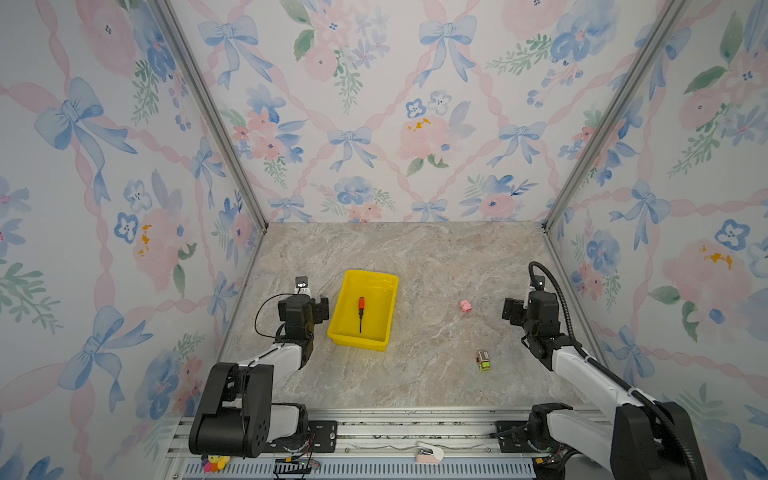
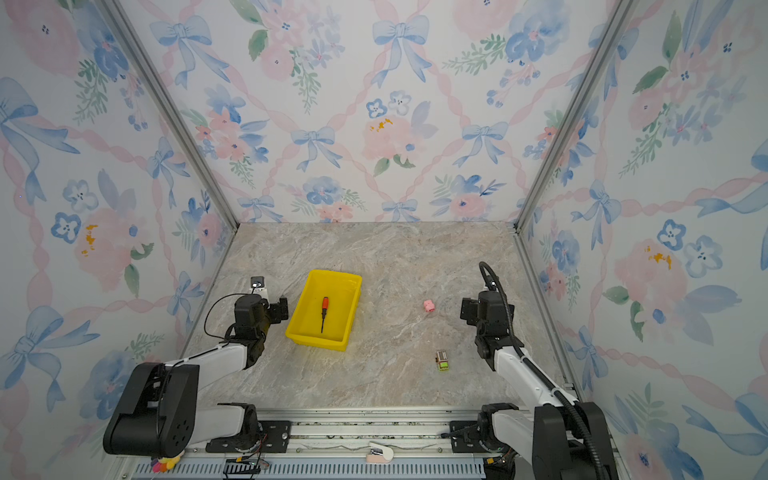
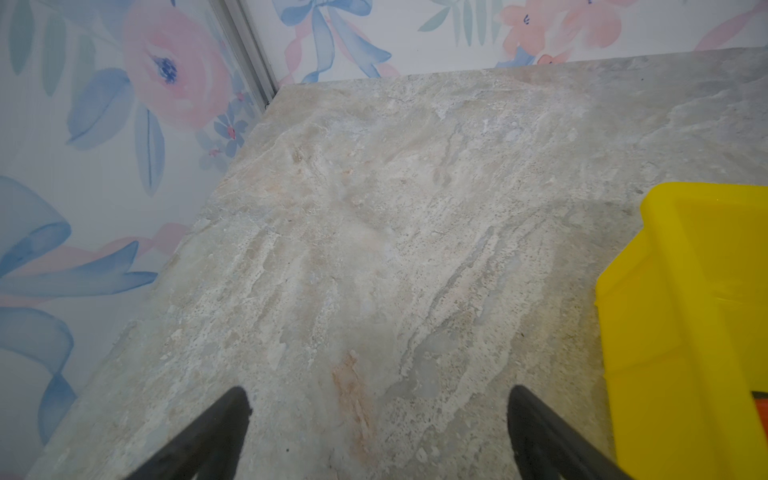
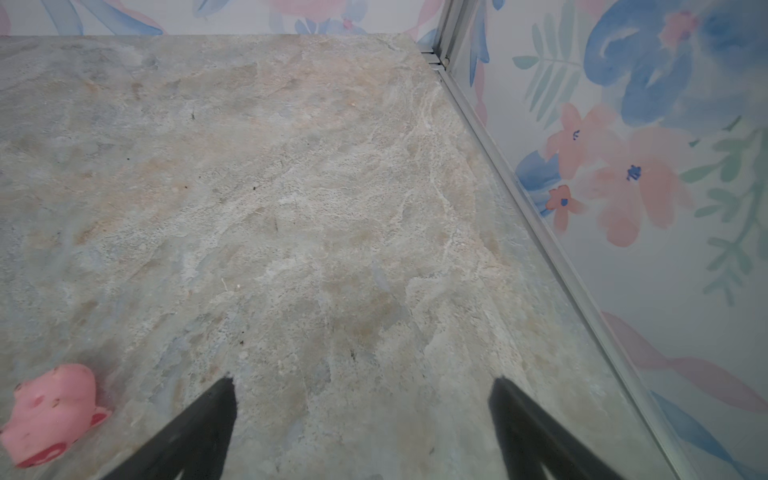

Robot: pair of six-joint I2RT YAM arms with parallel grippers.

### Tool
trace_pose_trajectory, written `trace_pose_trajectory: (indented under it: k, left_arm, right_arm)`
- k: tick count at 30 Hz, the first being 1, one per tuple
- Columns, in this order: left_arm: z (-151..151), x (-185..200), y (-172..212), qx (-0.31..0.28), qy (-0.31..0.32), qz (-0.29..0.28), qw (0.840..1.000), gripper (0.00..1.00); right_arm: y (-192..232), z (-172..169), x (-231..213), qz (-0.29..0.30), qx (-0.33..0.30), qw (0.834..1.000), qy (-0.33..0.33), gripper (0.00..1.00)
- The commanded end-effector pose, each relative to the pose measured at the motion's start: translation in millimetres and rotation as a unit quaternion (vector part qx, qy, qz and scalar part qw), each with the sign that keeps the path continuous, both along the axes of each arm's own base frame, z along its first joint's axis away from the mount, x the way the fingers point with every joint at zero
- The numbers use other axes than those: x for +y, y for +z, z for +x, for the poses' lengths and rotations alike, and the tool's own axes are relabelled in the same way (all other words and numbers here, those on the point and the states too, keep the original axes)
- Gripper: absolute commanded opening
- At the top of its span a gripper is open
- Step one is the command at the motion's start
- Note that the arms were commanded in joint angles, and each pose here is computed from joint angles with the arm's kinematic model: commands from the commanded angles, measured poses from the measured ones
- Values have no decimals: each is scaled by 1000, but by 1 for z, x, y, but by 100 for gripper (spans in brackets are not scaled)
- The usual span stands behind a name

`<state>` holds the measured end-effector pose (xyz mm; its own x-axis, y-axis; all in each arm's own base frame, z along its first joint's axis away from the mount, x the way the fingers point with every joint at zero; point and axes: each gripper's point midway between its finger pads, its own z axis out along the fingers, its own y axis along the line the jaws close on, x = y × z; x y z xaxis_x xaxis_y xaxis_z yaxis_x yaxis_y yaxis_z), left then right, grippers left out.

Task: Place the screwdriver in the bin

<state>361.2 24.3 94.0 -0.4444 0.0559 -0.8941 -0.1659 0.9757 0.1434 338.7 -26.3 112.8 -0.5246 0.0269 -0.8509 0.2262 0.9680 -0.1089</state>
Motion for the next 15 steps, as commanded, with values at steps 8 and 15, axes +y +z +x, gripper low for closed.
trace_pose_trajectory:
  k: [8,15]
  left_arm:
    - [25,-21,21,-100,-63,-30,992,97]
    - [13,-18,14,-131,-57,-29,989,97]
  right_arm:
    - [8,40,-8,-10,-82,996,-22,97]
    - [5,50,-12,6,-107,994,-27,97]
